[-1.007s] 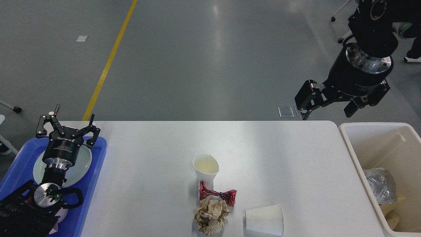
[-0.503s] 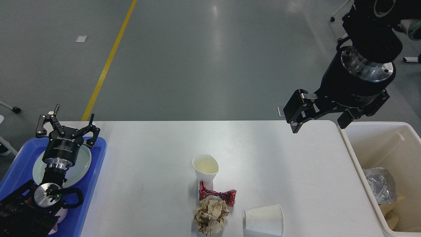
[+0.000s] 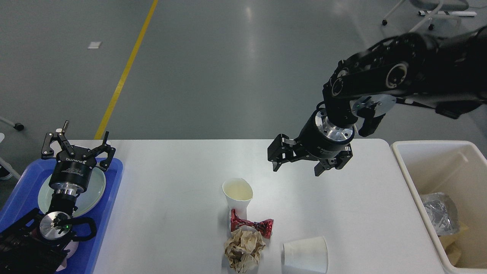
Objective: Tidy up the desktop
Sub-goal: 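Move the right gripper down to the paper cup with liquid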
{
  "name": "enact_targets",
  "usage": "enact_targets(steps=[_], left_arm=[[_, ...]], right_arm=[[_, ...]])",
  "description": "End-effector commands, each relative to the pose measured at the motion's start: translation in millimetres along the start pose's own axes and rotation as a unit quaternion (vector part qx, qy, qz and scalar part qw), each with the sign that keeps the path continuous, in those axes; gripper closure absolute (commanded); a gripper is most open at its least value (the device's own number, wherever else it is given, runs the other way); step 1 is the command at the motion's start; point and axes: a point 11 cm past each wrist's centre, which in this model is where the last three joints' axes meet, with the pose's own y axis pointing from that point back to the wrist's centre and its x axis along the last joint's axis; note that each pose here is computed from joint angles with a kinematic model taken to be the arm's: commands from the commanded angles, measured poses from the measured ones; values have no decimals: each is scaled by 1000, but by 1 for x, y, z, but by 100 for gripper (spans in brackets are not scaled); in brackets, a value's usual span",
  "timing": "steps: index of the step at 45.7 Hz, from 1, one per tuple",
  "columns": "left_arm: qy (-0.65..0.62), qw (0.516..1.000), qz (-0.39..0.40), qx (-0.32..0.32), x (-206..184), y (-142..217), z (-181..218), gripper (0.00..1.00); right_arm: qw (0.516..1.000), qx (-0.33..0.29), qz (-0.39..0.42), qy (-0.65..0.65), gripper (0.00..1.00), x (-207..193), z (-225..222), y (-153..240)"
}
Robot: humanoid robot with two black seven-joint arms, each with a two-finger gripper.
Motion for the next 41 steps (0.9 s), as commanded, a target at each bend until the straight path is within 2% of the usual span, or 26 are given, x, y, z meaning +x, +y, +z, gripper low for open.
enact_targets(steps=[1,7,10,21,32,41], left_arm=[[0,1000,0,0,0,0,0,2],[0,1000,0,0,0,0,0,2],[0,1000,0,0,0,0,0,2],[0,1000,0,0,0,0,0,2],[0,1000,0,0,0,0,0,2],[0,1000,0,0,0,0,0,2]], right_arm=[[999,17,2,-39,1,1,3,-49],[999,25,23,-37,1,-14,-16,-105],[997,25,45,-48,1,-14,-15,-120],[993,62,63,-78,0,-13,-32,-140],[994,57,52,-74,0,-28,-29,-169],[990,56,87,-94,1,-25,-24,-190]])
